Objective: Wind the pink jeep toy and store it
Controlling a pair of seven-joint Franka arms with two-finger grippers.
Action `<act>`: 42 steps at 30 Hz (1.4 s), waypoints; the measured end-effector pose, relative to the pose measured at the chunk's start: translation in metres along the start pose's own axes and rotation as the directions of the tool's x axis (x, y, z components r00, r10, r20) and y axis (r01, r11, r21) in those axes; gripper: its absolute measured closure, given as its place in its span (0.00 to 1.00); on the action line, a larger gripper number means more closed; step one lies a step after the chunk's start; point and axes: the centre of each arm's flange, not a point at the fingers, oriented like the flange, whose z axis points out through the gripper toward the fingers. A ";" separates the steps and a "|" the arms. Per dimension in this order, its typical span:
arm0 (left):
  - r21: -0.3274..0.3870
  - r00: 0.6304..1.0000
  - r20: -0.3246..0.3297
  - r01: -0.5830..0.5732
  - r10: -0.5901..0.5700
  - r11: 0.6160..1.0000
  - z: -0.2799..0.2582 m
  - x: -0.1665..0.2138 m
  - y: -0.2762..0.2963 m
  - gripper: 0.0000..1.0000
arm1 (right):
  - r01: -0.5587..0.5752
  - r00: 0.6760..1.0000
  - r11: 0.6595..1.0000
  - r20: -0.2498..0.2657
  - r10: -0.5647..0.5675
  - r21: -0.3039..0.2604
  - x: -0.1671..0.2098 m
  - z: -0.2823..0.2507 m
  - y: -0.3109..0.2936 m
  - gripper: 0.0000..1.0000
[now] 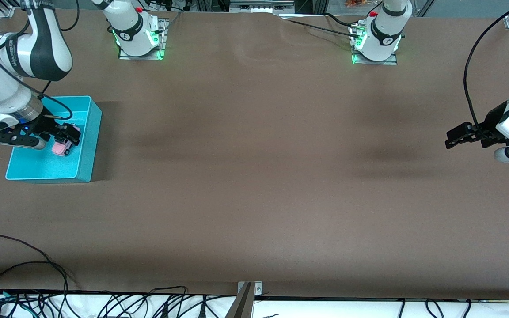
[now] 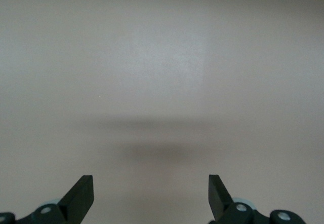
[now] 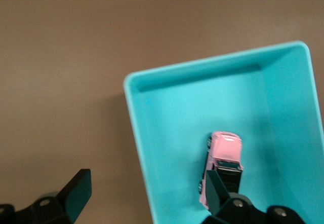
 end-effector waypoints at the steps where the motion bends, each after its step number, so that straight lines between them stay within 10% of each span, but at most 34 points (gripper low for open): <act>1: 0.000 1.000 0.000 0.000 0.000 1.000 0.000 0.000 0.000 0.00 | 0.003 1.000 1.000 0.010 -0.003 -0.002 0.002 -0.006 -0.002 0.00; 19: 0.000 1.000 0.002 0.000 0.000 1.000 0.001 0.000 0.000 0.00 | 0.020 0.993 0.999 0.113 -0.025 0.050 0.042 -0.180 -0.032 0.00; 42: -0.001 1.000 0.004 0.002 -0.002 1.000 0.003 0.001 -0.001 0.00 | 0.028 0.989 0.998 0.143 -0.035 0.050 0.042 -0.214 -0.034 0.00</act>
